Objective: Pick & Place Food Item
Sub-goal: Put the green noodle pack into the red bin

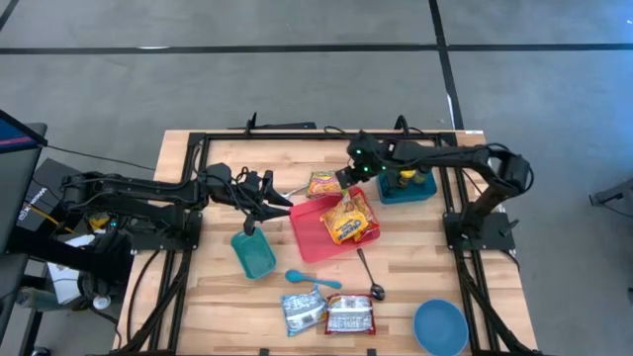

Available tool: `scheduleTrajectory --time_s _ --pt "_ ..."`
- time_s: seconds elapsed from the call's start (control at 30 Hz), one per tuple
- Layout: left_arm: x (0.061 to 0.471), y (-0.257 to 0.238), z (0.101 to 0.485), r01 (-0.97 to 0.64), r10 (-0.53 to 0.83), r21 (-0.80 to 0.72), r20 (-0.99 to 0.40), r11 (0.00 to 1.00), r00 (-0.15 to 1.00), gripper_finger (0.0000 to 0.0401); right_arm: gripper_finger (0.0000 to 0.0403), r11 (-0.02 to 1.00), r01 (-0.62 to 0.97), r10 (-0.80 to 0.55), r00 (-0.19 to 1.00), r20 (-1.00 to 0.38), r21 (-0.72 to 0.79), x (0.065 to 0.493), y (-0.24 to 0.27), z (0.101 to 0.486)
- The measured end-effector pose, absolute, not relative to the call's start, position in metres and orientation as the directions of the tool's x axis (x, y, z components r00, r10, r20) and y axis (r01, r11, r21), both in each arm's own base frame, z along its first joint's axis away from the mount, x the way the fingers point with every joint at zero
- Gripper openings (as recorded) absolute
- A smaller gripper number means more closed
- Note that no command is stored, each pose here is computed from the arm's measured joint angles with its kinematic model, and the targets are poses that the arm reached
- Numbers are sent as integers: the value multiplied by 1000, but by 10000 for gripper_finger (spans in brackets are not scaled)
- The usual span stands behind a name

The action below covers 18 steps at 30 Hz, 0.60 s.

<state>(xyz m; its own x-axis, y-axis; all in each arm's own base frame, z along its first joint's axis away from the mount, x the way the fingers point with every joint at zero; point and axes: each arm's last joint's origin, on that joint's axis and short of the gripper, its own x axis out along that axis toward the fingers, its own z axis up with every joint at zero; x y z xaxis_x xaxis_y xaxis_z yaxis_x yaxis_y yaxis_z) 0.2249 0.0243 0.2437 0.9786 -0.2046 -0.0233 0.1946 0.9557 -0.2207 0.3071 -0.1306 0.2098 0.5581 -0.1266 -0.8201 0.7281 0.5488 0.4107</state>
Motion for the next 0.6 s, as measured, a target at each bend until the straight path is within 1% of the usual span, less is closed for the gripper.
scheduleTrajectory --time_s 0.13,0.2,0.37,0.5,0.6 --pt "225 24 243 194 -205 -222 -27 956 978 112 76 535 745 -124 536 -835 399 307 -136 211" --pt "225 24 243 194 -205 -222 -28 956 978 112 77 521 763 -113 506 -855 383 302 -139 208" --pt "225 24 243 193 -205 -223 -30 955 978 112 87 521 743 -57 521 -852 420 298 -145 208" --pt "225 24 243 194 -205 -223 -29 955 978 112 111 523 732 -34 531 -847 437 298 -145 208" --pt "225 24 243 194 -205 -223 -30 955 978 112 141 520 736 -26 520 -854 433 297 -144 207"
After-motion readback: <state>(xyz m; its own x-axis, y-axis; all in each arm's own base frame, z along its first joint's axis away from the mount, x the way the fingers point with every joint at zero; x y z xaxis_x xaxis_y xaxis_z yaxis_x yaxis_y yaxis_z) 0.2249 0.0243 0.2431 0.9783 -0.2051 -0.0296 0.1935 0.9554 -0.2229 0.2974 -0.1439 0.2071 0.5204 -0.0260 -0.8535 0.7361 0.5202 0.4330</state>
